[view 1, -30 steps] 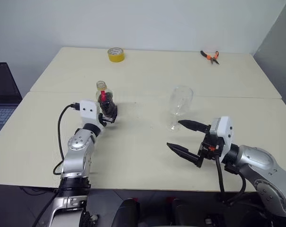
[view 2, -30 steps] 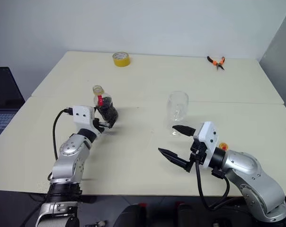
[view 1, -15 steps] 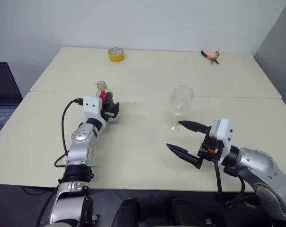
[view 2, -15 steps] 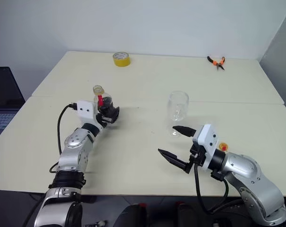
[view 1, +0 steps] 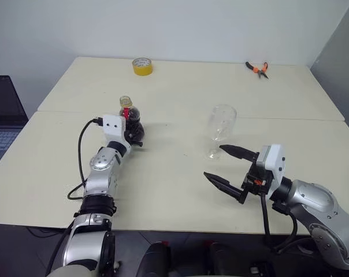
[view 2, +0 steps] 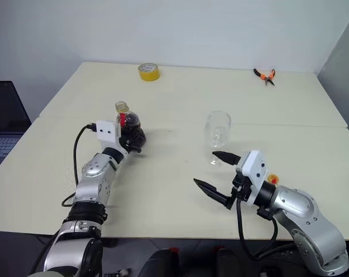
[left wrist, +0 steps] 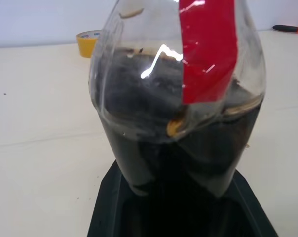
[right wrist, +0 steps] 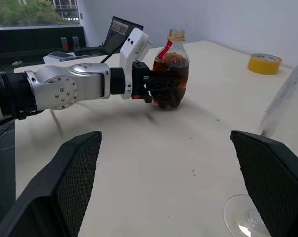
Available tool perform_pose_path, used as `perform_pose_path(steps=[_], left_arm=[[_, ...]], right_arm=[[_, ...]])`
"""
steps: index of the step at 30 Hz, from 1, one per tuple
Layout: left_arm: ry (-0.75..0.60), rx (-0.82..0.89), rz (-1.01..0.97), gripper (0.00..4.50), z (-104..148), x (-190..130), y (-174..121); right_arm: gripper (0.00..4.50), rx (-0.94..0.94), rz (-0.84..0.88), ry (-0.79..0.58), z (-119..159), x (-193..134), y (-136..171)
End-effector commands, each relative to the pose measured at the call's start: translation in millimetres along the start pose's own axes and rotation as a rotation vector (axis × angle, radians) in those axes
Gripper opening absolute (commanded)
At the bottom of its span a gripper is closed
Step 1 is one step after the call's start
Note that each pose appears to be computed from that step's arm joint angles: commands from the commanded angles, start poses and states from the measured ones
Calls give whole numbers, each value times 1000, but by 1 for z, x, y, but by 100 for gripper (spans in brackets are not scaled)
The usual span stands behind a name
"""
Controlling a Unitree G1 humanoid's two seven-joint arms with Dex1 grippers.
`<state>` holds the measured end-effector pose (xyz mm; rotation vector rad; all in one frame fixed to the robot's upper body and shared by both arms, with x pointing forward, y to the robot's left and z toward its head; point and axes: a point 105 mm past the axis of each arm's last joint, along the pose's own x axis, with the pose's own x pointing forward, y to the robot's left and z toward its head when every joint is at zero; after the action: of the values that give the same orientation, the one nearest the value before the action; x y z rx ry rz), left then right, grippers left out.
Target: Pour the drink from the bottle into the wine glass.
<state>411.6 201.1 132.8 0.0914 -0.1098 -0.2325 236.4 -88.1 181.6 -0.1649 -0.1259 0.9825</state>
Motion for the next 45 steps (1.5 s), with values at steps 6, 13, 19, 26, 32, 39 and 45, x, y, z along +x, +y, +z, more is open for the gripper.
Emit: perform_pose_path(steps=[6,13,19,26,32,39,45], left_arm=[[-269,335,-336,74,84,16,-71],[-384,576,-516,73,113,28,-115],[-430,705,-569,67,123,37,-126],[-485,873,-548,67,135,46,-129],[-519,956,-551,67,136,48,-136],[-533,1055,-534,67,141,54,-136],[-532,1091,-538,67,142,58,-139]], right_arm=[[450,-47,-115,-95,21,-4,-9],[450,-115,-230,-138,26,-8,-19],[450,-122,-297,-151,23,-14,-24],[450,-120,-369,-172,23,-17,-35],[450,-126,-378,-188,26,-11,-37],[450,-122,-387,-201,28,-9,-41],[450,-145,-365,-193,27,-7,-38]])
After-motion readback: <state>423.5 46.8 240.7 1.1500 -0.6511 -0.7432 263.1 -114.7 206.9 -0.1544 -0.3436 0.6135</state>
